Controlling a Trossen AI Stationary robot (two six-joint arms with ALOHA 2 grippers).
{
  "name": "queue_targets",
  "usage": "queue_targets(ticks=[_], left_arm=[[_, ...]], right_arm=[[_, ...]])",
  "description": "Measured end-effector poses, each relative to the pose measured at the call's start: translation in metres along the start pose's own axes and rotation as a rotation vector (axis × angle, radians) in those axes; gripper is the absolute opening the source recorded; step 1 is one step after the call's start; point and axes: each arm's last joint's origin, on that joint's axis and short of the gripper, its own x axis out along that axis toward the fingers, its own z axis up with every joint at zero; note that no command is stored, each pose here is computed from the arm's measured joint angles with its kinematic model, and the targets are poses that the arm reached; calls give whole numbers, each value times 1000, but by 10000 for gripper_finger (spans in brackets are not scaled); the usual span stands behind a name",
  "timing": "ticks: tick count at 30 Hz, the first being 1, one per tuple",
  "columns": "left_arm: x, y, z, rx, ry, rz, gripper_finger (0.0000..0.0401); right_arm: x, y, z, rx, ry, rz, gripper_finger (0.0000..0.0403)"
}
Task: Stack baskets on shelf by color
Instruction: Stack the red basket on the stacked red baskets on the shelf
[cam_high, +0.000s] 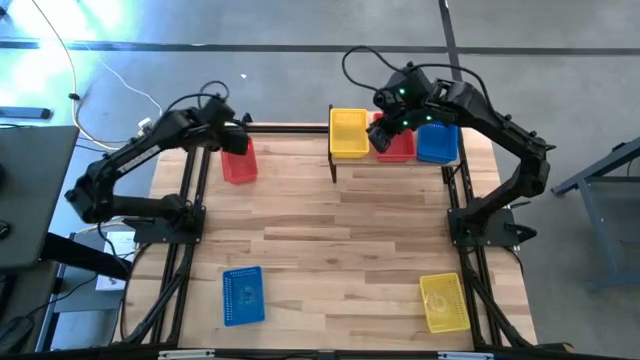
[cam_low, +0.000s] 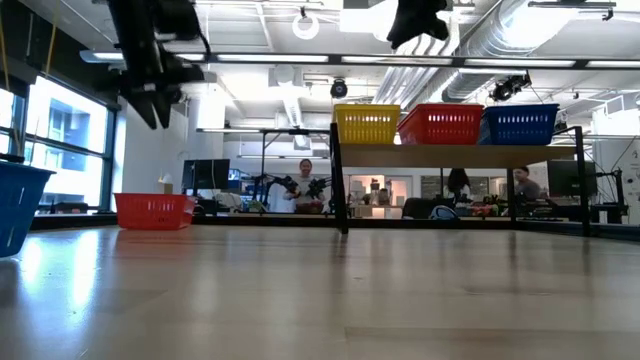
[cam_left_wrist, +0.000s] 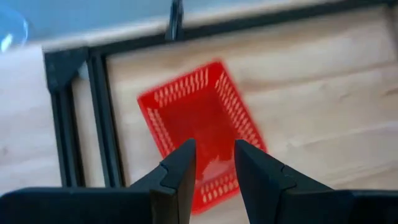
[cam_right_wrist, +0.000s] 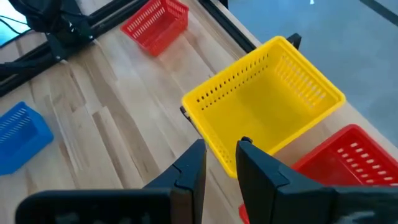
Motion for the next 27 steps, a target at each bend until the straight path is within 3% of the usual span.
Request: queue_targets(ticks=[12, 19, 27], left_arm=[[48, -18, 6, -9, 184, 97, 99], [70, -25, 15, -78, 34, 318, 99], [82, -28, -1, 25, 150, 502, 99]], right_arm=[[0, 0, 1, -18, -8, -4, 75], [0, 0, 1, -19, -8, -4, 75], [0, 0, 1, -45, -8, -4, 75]])
